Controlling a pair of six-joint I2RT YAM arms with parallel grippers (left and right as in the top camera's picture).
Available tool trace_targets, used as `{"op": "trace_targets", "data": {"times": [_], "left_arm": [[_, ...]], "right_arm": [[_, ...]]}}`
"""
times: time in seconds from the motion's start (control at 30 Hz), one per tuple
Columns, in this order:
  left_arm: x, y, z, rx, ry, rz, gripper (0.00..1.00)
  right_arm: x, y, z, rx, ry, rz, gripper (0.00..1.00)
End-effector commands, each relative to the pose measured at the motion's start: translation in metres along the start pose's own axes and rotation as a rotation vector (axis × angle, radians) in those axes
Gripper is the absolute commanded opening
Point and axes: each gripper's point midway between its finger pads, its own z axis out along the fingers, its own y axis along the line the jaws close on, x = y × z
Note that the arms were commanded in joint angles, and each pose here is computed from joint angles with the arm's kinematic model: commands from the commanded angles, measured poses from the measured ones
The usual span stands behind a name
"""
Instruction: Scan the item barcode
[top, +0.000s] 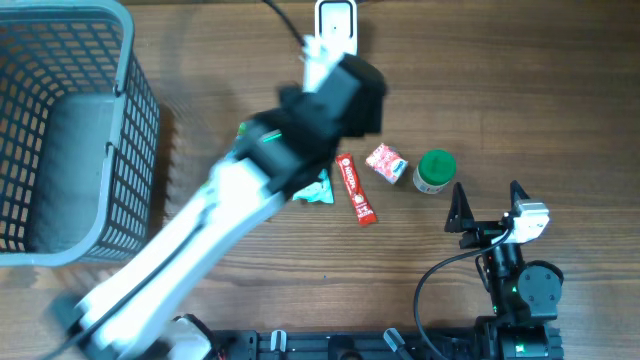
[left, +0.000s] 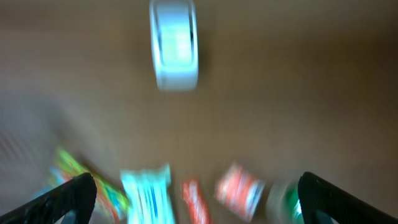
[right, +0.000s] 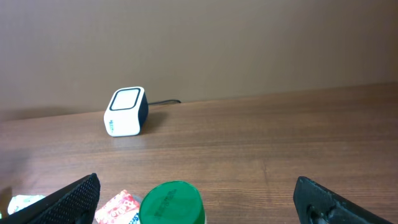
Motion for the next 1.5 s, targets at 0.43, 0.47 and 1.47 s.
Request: {"op": "trace_targets", "data": {"times": [0.43,0.47,1.47], "left_arm": [[-0.217,0.209,-0.305,-0.705,-1.000,-0.034,1.00],[-0.214,0.211,-0.302,-0.709,-0.981,-0.029,1.00],[0.007,0.226,-0.482,-0.340,-1.487,-0.135,1.00]], "right_arm": [[0.000,-0.002,0.000,0.010,-0.003,-0.001,1.00],[0.000,-0.002,0.000,0.010,-0.003,-0.002,1.00],[0.000,-0.002,0.000,0.010,-0.003,-0.002,1.00]]}}
